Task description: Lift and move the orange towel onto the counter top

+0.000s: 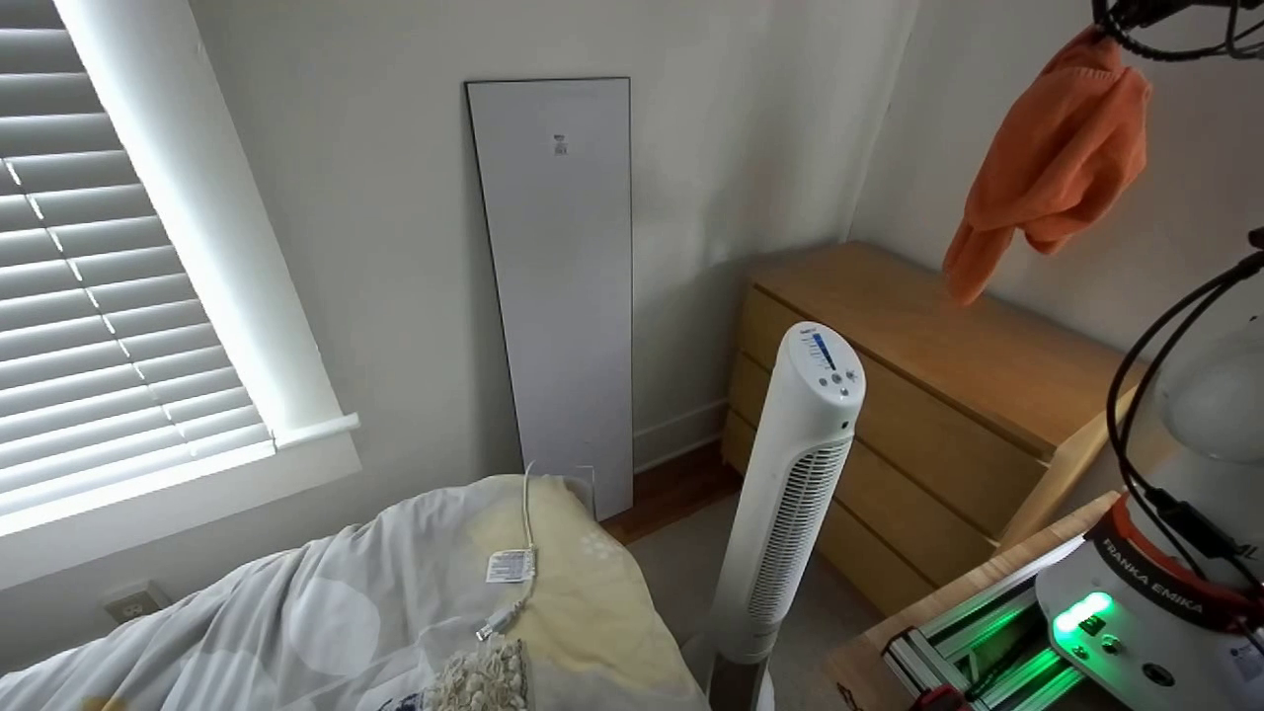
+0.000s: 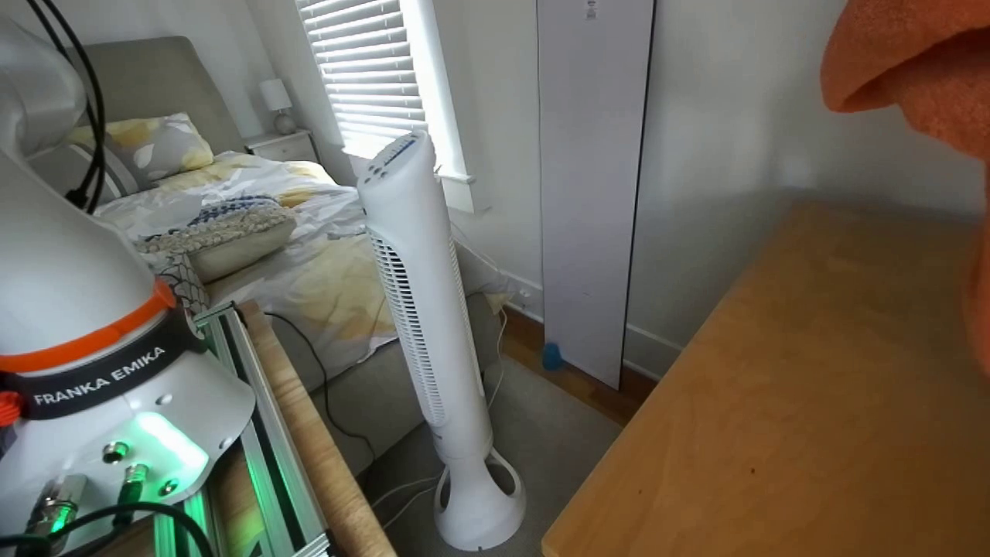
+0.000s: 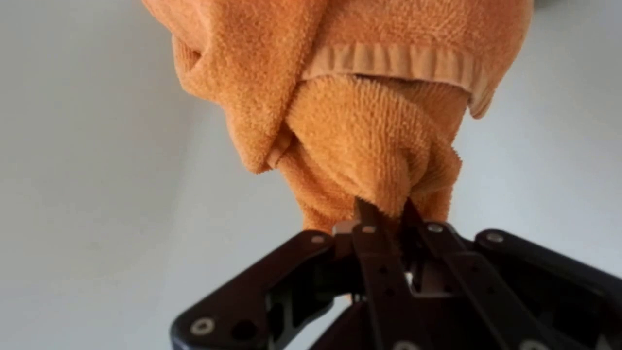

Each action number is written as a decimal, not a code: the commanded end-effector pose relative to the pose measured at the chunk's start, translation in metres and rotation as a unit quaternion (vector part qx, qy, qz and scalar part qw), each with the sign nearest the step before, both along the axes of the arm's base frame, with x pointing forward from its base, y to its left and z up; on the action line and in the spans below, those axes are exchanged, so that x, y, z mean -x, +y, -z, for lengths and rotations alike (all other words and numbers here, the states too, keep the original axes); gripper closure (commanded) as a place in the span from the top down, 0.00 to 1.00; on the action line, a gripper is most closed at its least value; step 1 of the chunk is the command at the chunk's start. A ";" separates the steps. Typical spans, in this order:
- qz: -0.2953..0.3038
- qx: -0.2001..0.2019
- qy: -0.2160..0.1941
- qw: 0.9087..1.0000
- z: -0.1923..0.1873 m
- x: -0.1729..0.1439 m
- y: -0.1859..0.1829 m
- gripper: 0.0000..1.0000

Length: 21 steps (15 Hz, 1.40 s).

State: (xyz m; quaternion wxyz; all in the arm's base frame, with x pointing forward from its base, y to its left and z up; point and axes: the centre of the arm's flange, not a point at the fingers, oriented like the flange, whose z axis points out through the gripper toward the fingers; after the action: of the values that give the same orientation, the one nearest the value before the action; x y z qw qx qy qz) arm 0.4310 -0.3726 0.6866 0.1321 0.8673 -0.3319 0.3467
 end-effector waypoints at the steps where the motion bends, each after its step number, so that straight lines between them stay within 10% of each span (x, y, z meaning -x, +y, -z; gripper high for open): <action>1: 0.000 0.000 -0.001 1.000 -0.001 0.000 0.000 0.12; 21: 0.072 -0.057 0.200 0.975 0.259 -0.096 -0.066 0.03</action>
State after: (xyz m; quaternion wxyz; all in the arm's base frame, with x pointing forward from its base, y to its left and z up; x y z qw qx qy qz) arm 0.5129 -0.4373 0.4423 0.1591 0.9016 -0.3721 0.1530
